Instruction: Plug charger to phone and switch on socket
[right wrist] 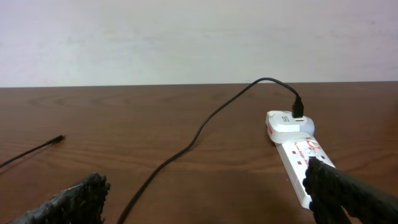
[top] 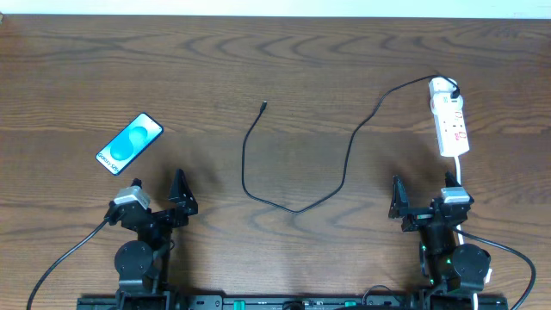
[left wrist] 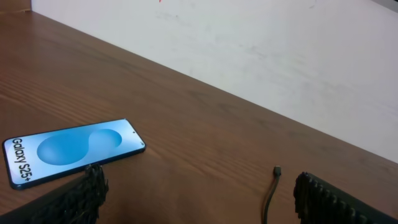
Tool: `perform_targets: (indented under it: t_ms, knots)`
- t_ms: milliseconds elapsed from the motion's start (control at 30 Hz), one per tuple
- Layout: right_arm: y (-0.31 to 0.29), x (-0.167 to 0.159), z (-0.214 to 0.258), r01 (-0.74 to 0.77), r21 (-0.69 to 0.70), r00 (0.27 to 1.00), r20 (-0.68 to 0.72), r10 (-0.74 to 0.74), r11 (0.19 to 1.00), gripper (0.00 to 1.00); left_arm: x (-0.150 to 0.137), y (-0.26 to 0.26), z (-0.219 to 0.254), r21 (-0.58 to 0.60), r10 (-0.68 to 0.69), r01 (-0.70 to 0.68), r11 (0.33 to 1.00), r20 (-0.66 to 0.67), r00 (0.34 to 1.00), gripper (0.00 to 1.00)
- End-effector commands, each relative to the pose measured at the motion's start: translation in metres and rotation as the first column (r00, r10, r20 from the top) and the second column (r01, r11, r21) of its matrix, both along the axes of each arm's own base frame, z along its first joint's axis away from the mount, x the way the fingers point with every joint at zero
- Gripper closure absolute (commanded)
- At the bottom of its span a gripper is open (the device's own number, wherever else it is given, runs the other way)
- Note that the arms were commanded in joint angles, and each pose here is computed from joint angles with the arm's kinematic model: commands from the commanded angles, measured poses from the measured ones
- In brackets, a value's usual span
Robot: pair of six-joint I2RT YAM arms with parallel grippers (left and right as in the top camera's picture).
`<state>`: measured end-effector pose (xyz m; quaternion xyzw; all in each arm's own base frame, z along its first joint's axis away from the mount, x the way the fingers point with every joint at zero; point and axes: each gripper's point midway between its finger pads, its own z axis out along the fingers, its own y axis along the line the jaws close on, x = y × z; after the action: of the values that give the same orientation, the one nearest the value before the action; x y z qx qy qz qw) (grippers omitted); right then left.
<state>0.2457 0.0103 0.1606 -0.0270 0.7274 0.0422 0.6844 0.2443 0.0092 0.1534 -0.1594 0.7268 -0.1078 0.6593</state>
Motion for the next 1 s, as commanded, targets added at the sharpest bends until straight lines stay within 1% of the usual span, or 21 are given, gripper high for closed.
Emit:
perform_targets:
  t_ms: [0,367,600,700,800,967]
  knots:
    - [0.002,0.0,0.0,-0.01,-0.015,1.0,0.002,0.01,1.0,0.01,-0.001,0.003,-0.017,0.011,0.017,-0.016,1.0,-0.049,0.999,0.02]
    - [0.002,0.0,0.0,-0.009,-0.015,1.0,0.002,0.009,1.0,0.01,-0.001,0.003,-0.017,0.002,0.012,-0.012,1.0,-0.048,0.999,0.02]
    - [0.002,0.0,0.0,-0.01,-0.015,1.0,0.002,0.01,1.0,0.01,-0.001,-0.002,-0.017,-0.006,-0.014,0.013,1.0,-0.048,0.999,0.02]
    - [0.002,0.0,0.0,-0.01,-0.015,1.0,0.002,0.01,1.0,0.01,0.0,-0.012,-0.018,-0.015,-0.071,0.071,0.997,-0.053,0.996,0.02]
    - [0.002,0.0,0.0,-0.01,-0.015,1.0,0.002,0.01,1.0,0.01,0.0,-0.023,-0.026,-0.032,-0.135,0.133,0.991,-0.099,0.986,0.02]
    - [0.002,0.0,0.0,-0.009,-0.014,1.0,0.002,0.009,1.0,0.01,0.002,-0.025,-0.03,-0.045,-0.146,0.14,0.989,-0.176,0.974,0.02]
